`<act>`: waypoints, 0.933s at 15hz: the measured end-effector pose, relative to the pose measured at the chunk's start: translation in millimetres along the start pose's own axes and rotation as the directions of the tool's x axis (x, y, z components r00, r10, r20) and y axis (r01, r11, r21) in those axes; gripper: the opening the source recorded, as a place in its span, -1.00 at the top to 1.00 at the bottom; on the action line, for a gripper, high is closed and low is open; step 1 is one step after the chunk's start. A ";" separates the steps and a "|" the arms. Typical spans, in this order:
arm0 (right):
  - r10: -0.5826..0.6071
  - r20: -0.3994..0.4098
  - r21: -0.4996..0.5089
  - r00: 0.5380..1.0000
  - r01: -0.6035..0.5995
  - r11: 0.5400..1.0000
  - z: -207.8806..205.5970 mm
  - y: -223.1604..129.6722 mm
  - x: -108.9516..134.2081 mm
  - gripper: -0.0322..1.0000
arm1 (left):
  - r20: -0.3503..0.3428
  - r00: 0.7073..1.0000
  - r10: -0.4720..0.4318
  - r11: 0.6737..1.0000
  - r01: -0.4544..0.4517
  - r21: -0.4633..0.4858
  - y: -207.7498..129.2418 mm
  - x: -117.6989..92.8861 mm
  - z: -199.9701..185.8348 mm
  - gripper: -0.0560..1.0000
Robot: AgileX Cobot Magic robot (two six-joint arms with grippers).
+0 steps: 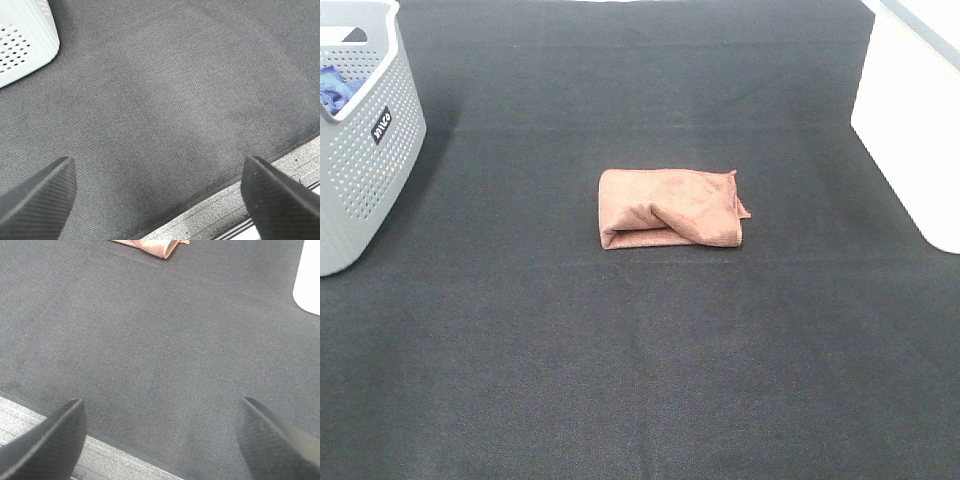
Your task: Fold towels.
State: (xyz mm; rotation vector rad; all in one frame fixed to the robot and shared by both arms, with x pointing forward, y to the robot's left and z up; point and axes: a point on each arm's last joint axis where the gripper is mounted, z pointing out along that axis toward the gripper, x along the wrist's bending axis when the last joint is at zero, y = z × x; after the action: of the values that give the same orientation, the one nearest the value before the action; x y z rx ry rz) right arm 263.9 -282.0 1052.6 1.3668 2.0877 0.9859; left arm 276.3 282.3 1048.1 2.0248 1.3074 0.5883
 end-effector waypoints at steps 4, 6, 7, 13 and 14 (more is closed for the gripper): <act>0.014 0.015 0.000 1.000 -0.014 1.000 0.1 0.1 -0.6 -0.57 | -0.004 1.000 -0.003 1.000 0.003 0.000 0.0 0.2 0.0 -0.71; 0.071 0.083 -0.004 0.994 -0.071 0.997 0.4 0.4 -3.3 -0.57 | -0.055 0.997 -0.053 0.999 0.052 -0.018 -1.3 2.3 -2.4 -0.71; 0.100 0.119 -0.014 0.988 -0.099 0.995 -0.2 0.2 -4.5 -0.57 | -0.100 0.991 -0.091 0.995 0.088 -0.034 -2.5 4.0 -4.4 -0.71; 0.173 0.236 -0.211 0.956 -0.124 0.970 -23.1 -15.6 3.2 -0.57 | -0.215 0.964 -0.158 0.966 0.106 -0.235 -19.3 -4.2 -28.5 -0.71; 0.172 0.236 -0.236 0.956 -0.115 0.965 -26.0 -18.1 5.0 -0.57 | -0.220 0.963 -0.156 0.959 0.094 -0.268 -22.7 -6.5 -32.3 -0.71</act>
State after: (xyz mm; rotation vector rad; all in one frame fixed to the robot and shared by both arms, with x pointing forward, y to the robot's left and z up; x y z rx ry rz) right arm 233.0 -290.2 1055.4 1.4603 1.6577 1.0067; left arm 237.9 291.9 1053.7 1.6866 1.4069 0.9143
